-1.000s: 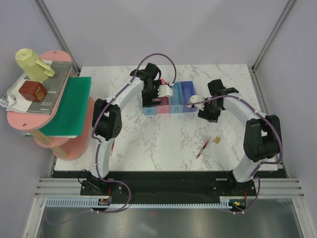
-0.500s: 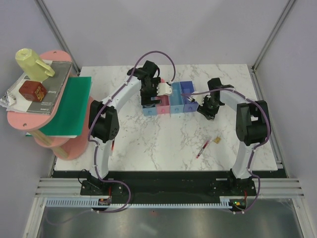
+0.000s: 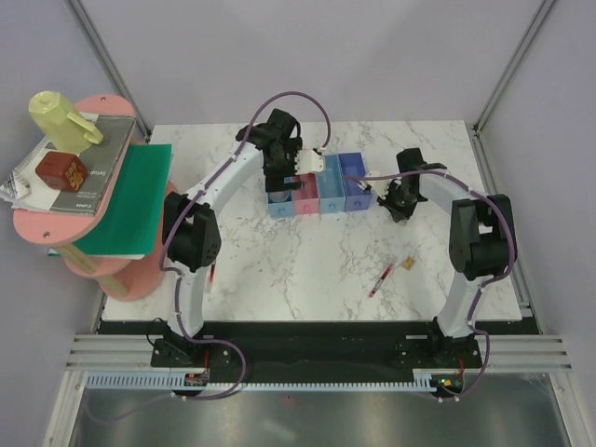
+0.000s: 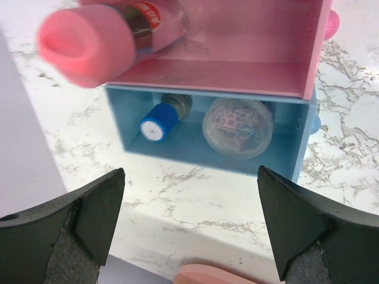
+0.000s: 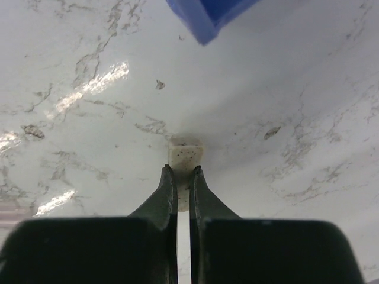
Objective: Sort the stationery into containers
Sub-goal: Pick up the stationery from the center of the board.
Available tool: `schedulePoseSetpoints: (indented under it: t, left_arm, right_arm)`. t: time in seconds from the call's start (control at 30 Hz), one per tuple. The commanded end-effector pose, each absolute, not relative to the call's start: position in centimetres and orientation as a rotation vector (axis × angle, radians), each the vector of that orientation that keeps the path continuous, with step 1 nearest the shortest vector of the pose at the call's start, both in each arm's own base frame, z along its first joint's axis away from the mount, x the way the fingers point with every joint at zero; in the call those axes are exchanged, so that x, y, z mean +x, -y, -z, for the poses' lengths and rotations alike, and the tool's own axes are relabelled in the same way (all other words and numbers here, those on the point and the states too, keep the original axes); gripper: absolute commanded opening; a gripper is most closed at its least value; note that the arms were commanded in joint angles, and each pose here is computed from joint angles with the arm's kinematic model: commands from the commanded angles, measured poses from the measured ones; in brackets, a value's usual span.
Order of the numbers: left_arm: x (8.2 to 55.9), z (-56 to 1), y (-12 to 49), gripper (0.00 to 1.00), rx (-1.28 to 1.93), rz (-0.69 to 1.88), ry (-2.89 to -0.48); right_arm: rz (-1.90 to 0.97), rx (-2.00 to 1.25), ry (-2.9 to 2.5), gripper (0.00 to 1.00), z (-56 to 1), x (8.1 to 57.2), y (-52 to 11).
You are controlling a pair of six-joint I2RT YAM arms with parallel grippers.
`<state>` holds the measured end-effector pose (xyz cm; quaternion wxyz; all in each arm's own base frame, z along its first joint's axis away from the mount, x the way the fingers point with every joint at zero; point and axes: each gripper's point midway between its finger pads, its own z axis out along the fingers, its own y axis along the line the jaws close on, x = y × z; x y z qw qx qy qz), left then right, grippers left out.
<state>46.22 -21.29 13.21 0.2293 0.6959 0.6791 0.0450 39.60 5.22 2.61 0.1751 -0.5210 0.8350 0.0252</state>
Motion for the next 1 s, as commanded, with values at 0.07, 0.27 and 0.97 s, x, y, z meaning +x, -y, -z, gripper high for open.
schedulePoseSetpoints:
  t: [0.07,0.27,0.97]
  left_arm:
    - [43.0,-22.9,22.0,1.0,1.767,-0.124,-1.717]
    - [38.9,-19.9,21.4,1.0,1.823,-0.119,-1.736]
    - [40.7,-8.6,20.9,0.97,1.92,-0.229,-1.829]
  right_arm:
    - [-0.003,-1.301,-2.288,0.0,-9.9,39.8,-4.8]
    - [-0.038,-1.142,-2.165,0.0,-16.5,42.2,-6.5]
    - [-0.126,-0.959,-1.963,0.0,-18.0,54.2,-15.2]
